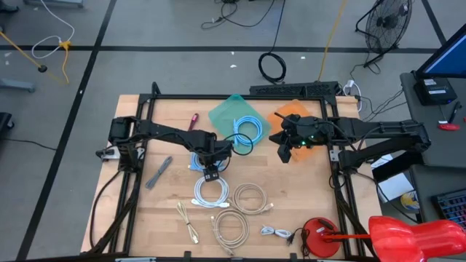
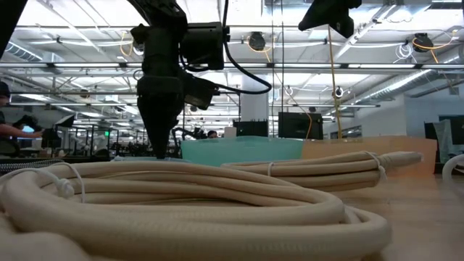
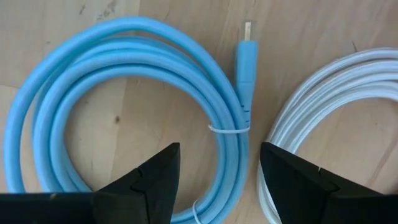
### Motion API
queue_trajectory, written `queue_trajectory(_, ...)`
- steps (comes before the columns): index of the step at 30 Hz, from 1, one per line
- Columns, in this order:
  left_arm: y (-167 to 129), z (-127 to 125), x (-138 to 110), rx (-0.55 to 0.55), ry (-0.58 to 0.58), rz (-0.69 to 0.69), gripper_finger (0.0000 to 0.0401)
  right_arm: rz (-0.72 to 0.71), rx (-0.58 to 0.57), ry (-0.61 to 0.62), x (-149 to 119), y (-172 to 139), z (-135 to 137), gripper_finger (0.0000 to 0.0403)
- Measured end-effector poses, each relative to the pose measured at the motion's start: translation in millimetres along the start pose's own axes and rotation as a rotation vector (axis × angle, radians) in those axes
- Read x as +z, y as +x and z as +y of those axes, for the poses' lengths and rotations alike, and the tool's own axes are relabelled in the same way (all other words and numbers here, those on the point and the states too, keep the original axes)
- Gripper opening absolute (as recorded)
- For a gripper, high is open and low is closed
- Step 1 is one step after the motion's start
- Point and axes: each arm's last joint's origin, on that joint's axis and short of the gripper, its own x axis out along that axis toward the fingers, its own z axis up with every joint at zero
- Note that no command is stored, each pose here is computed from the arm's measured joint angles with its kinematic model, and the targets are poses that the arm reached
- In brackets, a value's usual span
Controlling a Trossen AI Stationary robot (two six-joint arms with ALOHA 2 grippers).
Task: Pick & Place USB Port
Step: Put the light blue charger cable into the green bin
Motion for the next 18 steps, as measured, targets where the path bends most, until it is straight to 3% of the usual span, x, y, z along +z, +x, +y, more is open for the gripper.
queue_trajectory(7,7,1,-2,-0.003,-0.021,-0.013,0.0225,0.0,0.0,0.0,0,0,0,0.0)
queue_trajectory(14,31,6,-20,-0.038,-0.096,0.013,0.0224,0.0,0.0,0.0,0,0,0,0.0)
queue_trajectory(18,34,8,-24,-0.027,-0.115,0.024,0.0187,-0.001,0.0,0.001,0,0,0,0.0)
